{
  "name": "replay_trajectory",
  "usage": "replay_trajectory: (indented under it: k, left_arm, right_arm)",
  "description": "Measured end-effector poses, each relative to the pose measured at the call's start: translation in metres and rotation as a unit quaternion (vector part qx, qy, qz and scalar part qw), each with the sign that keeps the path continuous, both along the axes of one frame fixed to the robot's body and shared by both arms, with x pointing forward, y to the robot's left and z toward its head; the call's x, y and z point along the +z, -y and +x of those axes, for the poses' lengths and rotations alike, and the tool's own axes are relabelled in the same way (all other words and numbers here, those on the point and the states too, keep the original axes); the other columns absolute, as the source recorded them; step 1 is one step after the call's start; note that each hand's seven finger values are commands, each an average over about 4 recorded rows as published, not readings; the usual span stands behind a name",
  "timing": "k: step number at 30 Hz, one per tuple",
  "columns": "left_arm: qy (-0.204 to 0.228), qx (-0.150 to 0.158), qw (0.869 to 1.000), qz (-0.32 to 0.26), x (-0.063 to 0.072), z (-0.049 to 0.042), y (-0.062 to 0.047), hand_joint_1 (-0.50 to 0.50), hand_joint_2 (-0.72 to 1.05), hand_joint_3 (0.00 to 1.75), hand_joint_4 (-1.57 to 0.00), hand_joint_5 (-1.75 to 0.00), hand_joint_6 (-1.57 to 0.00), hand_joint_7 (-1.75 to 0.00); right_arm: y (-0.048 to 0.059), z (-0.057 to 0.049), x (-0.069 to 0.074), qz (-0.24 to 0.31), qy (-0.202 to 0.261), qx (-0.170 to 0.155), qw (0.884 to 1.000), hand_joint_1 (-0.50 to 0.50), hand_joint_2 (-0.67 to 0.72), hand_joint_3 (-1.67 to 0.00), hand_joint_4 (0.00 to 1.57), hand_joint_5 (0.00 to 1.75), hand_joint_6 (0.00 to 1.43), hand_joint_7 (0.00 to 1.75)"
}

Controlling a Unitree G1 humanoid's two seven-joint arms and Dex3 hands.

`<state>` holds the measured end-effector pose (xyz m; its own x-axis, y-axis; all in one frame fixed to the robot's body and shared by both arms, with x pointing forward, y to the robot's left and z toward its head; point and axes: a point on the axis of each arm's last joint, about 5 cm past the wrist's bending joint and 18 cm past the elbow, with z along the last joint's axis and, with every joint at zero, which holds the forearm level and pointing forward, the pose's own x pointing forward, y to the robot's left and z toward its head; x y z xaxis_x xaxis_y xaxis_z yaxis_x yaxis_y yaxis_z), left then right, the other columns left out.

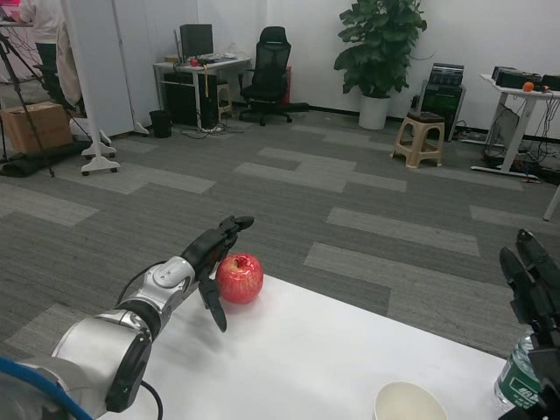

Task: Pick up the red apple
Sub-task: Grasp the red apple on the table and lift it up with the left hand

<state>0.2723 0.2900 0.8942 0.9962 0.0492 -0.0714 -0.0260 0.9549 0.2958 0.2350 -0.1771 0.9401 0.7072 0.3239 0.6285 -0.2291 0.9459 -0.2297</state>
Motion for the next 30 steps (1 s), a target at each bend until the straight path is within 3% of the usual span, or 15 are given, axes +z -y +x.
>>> replay_trajectory:
  k: [5,9,24,27,30]
  left_arm:
    - [-0.015,-0.009,1.000,0.006,-0.0018,-0.0003,0.0006,-0.50,-0.46,0.00,0.00,0.00,0.00,-0.35]
    - [-0.029,-0.014,0.999,0.009,-0.0038,-0.0013,0.0000,-0.50,-0.46,0.09,0.00,0.00,0.00,-0.35]
    - [-0.060,-0.014,0.998,0.012,-0.0099,-0.0047,-0.0013,-0.50,-0.46,0.04,0.00,0.00,0.00,-0.35]
    - [-0.063,-0.016,0.998,0.016,-0.0100,-0.0046,-0.0011,-0.50,-0.39,0.02,0.00,0.00,0.00,-0.35]
    - [-0.064,-0.019,0.998,0.019,-0.0101,-0.0045,-0.0006,-0.50,-0.21,0.00,0.00,0.00,0.00,-0.35]
  right_arm:
    - [0.0000,0.0000,0.0000,0.001,-0.001,0.000,1.000,-0.33,0.72,0.00,0.11,0.00,0.00,0.14]
    - [-0.0008,-0.0002,-0.0007,0.002,-0.003,0.002,1.000,-0.33,0.72,0.00,0.11,0.00,0.00,0.14]
    - [-0.0017,-0.0004,-0.0017,0.002,-0.006,0.005,1.000,-0.33,0.72,0.00,0.11,0.00,0.00,0.14]
    - [-0.0018,-0.0004,-0.0019,0.002,-0.007,0.005,1.000,-0.33,0.72,0.00,0.11,0.00,0.00,0.14]
    - [-0.0018,-0.0004,-0.0020,0.002,-0.007,0.005,1.000,-0.33,0.72,0.00,0.11,0.00,0.00,0.14]
